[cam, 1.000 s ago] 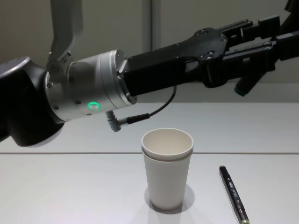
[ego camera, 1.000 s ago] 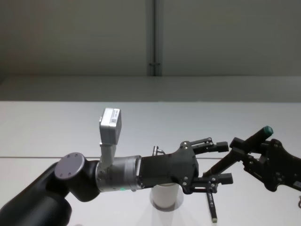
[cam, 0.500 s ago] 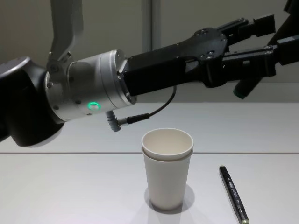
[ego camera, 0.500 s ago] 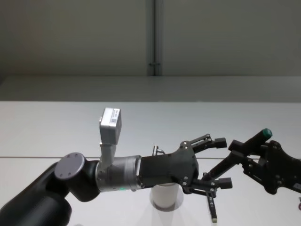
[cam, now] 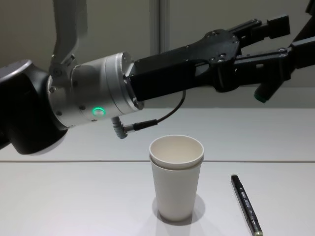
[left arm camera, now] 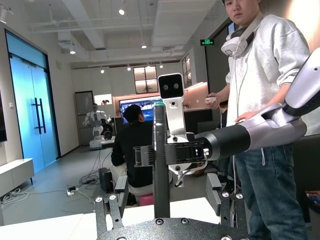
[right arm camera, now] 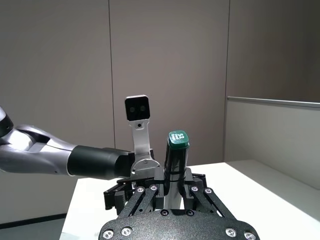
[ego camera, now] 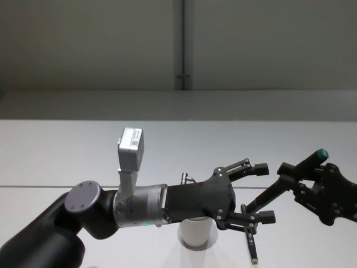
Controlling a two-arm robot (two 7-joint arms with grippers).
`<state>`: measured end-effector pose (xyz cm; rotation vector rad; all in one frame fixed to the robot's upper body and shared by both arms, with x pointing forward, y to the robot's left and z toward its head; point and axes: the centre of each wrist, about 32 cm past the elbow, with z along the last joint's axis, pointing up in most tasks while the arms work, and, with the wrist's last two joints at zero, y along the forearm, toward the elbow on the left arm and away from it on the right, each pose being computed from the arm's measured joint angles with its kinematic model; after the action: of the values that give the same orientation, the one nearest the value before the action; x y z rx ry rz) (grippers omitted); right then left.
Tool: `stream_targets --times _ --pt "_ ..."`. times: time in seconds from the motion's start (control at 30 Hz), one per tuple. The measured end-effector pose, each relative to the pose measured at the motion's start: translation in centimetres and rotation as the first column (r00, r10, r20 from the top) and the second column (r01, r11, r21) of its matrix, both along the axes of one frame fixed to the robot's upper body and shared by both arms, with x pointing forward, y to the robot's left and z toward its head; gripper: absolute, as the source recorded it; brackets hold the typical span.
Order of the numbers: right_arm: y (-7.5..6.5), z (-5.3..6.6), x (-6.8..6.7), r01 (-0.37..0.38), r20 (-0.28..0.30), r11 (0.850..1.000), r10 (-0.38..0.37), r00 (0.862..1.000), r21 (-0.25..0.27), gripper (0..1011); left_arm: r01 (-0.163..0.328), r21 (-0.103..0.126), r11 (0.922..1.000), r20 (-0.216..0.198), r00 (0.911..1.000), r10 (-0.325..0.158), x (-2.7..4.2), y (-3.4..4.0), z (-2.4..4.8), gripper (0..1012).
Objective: Place the pen into the pen holder.
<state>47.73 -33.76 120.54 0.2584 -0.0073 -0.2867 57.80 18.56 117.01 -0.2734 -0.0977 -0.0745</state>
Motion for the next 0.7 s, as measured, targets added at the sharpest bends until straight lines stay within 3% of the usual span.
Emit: stream_targets --times 0.7 --pt "-2.9 -0.1 0.4 0.114 -0.014 0.993 -0.114 0.993 0.017 203 0.0 0.0 1.0 0.0 1.0 0.0 0.0 0.0 0.0 1001"
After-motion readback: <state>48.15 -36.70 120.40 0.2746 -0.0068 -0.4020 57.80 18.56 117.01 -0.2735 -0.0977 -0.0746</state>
